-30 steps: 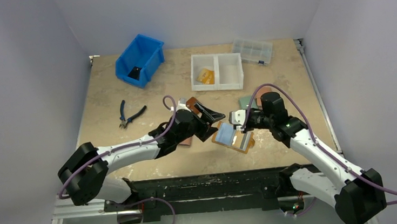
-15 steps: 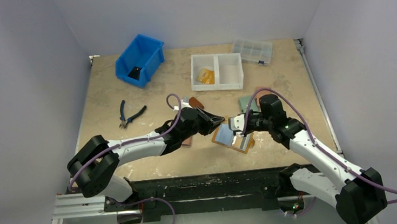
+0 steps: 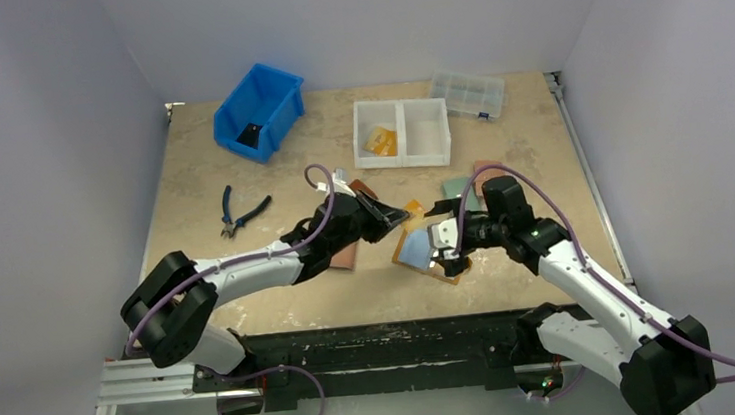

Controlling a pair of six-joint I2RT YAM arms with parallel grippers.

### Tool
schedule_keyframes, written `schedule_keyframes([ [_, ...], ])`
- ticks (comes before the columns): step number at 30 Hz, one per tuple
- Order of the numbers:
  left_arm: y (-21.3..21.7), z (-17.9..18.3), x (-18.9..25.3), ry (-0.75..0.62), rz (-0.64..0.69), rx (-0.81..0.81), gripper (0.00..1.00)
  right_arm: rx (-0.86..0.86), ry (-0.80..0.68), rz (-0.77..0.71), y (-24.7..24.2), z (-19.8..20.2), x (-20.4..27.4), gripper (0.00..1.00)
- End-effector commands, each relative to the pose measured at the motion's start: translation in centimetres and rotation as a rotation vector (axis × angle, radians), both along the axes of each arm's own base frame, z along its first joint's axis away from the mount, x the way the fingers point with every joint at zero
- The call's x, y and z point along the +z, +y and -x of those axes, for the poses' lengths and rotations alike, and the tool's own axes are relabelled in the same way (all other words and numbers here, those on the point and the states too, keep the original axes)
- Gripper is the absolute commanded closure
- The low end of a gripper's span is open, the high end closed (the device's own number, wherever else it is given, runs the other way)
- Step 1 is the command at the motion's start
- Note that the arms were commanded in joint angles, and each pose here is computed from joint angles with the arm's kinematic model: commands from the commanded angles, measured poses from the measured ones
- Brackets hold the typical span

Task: Take the credit cards out of the card holder
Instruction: Place the credit card in the storage box.

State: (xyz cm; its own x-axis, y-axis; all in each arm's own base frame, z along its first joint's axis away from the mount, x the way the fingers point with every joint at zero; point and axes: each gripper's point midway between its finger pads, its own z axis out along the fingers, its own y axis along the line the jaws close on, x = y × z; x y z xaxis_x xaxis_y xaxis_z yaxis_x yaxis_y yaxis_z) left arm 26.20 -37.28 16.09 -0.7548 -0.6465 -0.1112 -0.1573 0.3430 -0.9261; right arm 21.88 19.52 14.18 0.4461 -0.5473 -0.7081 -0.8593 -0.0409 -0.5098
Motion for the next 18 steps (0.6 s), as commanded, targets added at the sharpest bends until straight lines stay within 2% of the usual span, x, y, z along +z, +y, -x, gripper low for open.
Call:
schedule_keyframes([
  [1, 3.5, -3.9, 1.9, -0.348, -0.188, -0.083, 1.0, -0.037, 0.081, -0.067, -0.7, -0.2, 3.1, 0.01],
  [4, 4.7, -6.5, 3.0, -0.541, -0.218, -0.194, 1.0, -0.075, 0.136, -0.072, -1.3, -0.7, 3.3, 0.01],
  [8, 5.5, -12.2, 1.8, -0.544, -0.276, -0.249, 1.0, -0.099, 0.137, -0.079, -1.6, -1.1, 3.4, 0.01],
  [12, 6.5, -17.8, 1.7, -0.544, -0.408, -0.184, 1.0, -0.113, 0.142, -0.081, -1.8, -1.3, 3.4, 0.01],
  [18, 6.3, -23.8, 0.6, -0.514, -0.483, -0.162, 1.0, -0.107, 0.153, -0.086, -1.7, -1.2, 3.3, 0.01],
])
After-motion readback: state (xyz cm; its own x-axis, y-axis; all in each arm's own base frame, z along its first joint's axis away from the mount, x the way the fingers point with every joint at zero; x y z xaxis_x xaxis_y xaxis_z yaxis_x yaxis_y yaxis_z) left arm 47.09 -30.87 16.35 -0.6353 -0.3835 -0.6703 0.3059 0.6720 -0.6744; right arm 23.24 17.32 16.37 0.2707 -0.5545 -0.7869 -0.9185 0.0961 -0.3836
